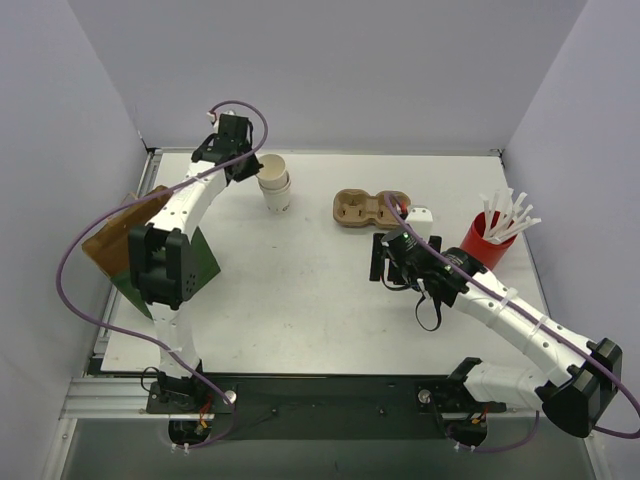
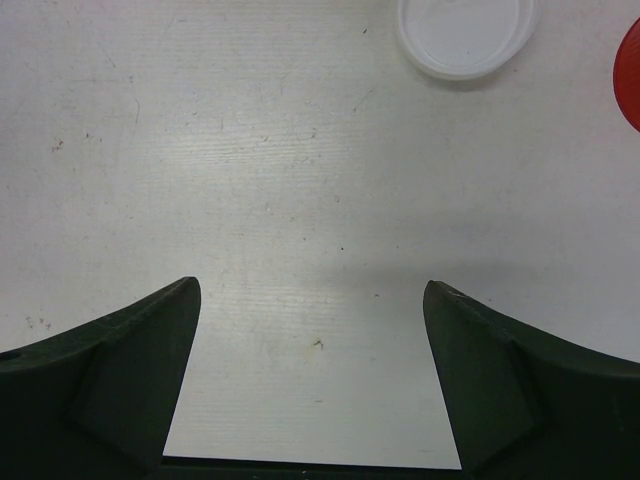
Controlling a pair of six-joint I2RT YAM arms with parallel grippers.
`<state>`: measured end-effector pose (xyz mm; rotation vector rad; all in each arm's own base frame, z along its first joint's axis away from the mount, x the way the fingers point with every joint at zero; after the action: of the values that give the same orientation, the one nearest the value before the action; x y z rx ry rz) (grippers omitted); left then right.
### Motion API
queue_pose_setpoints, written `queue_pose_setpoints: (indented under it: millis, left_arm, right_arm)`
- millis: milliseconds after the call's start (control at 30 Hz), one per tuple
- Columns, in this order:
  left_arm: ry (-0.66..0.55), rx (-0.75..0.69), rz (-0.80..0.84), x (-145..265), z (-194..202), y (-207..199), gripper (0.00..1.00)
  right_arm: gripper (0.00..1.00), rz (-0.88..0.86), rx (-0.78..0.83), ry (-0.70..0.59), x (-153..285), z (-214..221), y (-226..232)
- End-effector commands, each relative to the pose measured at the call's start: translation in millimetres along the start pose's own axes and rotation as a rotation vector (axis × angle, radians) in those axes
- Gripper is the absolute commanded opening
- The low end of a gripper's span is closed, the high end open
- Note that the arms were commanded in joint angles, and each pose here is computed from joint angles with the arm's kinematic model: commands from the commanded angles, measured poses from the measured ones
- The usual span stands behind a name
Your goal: Pack the takeout coffee
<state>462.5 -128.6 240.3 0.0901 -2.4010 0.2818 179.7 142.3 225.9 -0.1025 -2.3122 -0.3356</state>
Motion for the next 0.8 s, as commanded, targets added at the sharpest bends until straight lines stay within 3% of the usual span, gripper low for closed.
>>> queue_pose_setpoints:
  millis: [0, 267, 400, 533, 767]
  left_arm:
    - [-0.226, -0.017, 0.078, 56, -64, -11, 0.0]
    - [-0.292, -0.065, 0.124, 103, -89, -14, 0.0]
    - [-0.27, -0.108, 0.198, 131, -87, -20, 0.0]
    - [-0.183, -0.204, 0.269, 165, -49, -38, 0.0]
    - [0.009, -0.313, 0.412, 192, 84, -66, 0.0]
  right_arm:
    - [0.88, -0.017, 0.008, -0.042, 12, -14, 3]
    - [0.88, -0.049, -0.014, -0.105, 27, -29, 5]
    - [0.87, -0.019, -0.032, -0.165, 33, -36, -1]
    - [0.87, 0.055, -0.06, -0.234, 32, -46, -14]
    - [0.74, 0.205, -0.097, -0.177, -5, -56, -28]
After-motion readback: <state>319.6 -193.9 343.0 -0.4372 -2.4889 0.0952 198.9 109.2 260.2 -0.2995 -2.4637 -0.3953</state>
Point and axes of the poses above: each gripper's point midway between its finger pads, its own x axis back along the fingers, its own y axis along the line the jaws close on, z = x × y, the point moved 9 cm from there along x, back along the fingers, and after that the axes turned 13 degrees about -x, right-handed, at the moved point
